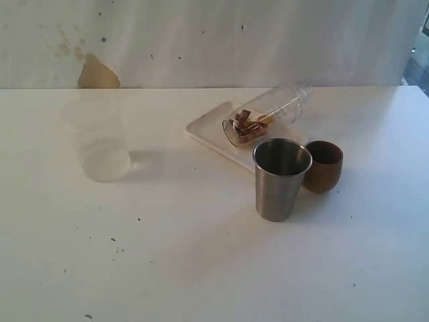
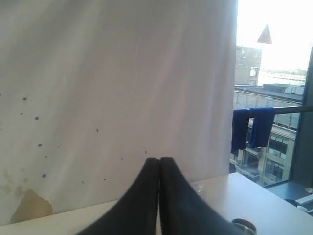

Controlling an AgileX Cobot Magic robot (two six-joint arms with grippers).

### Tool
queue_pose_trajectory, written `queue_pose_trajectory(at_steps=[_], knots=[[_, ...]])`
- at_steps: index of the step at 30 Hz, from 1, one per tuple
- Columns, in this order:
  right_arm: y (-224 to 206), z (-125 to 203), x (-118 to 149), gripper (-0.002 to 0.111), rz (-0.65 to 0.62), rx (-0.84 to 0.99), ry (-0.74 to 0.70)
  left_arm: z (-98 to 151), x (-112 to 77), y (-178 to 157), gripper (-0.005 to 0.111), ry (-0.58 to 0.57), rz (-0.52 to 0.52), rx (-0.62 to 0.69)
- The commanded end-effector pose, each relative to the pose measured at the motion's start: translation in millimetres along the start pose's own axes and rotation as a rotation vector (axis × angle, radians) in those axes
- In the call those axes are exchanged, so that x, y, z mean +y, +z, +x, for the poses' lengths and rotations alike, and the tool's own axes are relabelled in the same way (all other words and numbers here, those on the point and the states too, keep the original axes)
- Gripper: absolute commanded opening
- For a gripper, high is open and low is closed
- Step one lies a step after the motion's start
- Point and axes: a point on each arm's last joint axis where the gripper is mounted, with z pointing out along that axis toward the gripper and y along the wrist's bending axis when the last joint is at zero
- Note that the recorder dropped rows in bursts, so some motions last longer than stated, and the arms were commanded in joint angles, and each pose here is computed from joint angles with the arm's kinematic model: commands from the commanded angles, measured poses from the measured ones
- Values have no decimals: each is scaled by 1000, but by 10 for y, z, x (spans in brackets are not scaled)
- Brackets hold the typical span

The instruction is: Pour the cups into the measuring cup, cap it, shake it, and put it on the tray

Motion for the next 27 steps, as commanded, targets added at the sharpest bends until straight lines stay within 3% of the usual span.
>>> queue_pose_trajectory(at_steps=[1,8,16,25,27], knots=[[0,4,-1,0,2,-10,-1,173,24,-50,1,11,-91,-3],[0,4,-1,0,2,-10,-1,458,56,-161,1,22,-320,27],[0,4,-1,0,2,-10,-1,783,-52,-198,1,-217,-381,-12],[0,4,-1,0,2,-10,-1,1094,33,-160,1,-214,-512,28],[0,4,-1,0,2,-10,-1,1118,75,-142,1,-129,-536,6]])
